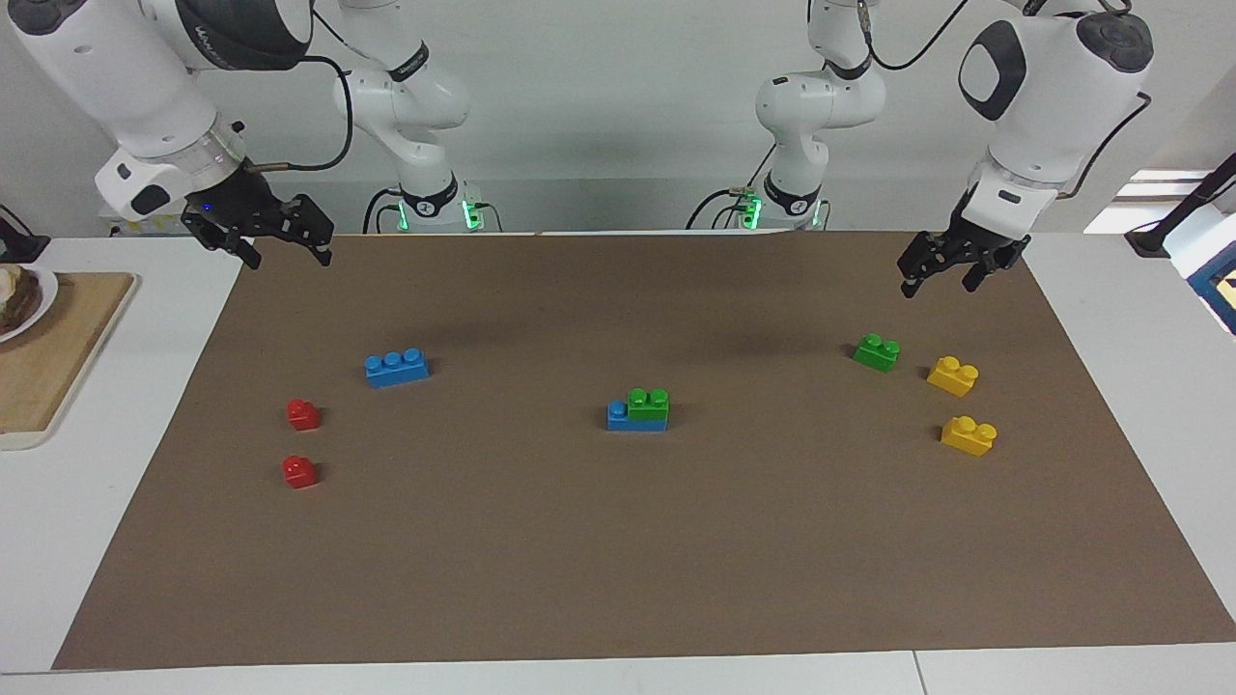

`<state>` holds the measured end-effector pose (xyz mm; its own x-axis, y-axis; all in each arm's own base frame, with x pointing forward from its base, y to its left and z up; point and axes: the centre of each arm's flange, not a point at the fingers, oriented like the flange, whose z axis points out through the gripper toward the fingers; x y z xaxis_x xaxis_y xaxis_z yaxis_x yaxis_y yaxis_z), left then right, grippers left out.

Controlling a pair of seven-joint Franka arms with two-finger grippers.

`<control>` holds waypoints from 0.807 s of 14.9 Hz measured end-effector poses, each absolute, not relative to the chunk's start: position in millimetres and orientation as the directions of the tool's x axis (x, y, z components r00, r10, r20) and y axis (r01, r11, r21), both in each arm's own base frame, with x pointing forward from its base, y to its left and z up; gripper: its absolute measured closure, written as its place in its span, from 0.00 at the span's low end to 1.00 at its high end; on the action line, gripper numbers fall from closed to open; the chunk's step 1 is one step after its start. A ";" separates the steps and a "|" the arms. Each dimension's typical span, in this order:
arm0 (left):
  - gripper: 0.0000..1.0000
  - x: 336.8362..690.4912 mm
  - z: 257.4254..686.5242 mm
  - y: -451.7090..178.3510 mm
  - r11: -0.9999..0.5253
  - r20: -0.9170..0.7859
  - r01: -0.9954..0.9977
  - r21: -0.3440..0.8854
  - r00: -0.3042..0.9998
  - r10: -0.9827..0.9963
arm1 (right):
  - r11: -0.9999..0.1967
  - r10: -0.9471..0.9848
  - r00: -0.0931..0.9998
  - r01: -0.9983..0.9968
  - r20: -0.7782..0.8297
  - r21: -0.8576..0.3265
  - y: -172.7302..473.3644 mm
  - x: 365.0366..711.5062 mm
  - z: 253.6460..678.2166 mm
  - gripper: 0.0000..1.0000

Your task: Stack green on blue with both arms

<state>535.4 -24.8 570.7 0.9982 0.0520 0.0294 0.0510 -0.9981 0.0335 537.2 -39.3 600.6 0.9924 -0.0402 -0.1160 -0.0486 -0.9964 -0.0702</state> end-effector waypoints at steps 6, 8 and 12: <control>0.00 535.1 578.1 -24.9 -0.998 0.031 0.052 0.034 0.998 0.053 | -0.999 -0.042 0.992 -0.044 -0.119 -0.014 -44.4 536.8 600.0 0.00; 0.00 535.0 578.0 -24.9 -0.998 0.030 0.052 0.034 0.998 0.053 | -0.999 -0.043 0.992 -0.044 -0.118 -0.004 -45.6 537.0 600.2 0.00; 0.00 534.7 577.7 -24.9 -0.998 0.027 0.052 0.033 0.998 0.053 | -0.999 -0.043 0.995 -0.043 -0.095 -0.002 -45.7 539.6 602.3 0.00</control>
<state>534.7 -24.9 577.7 0.9983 0.0526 0.0267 0.0517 -0.9981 0.0334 539.6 -45.7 602.3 0.9945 -0.0428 -0.0955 -0.0432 -0.9991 -0.0022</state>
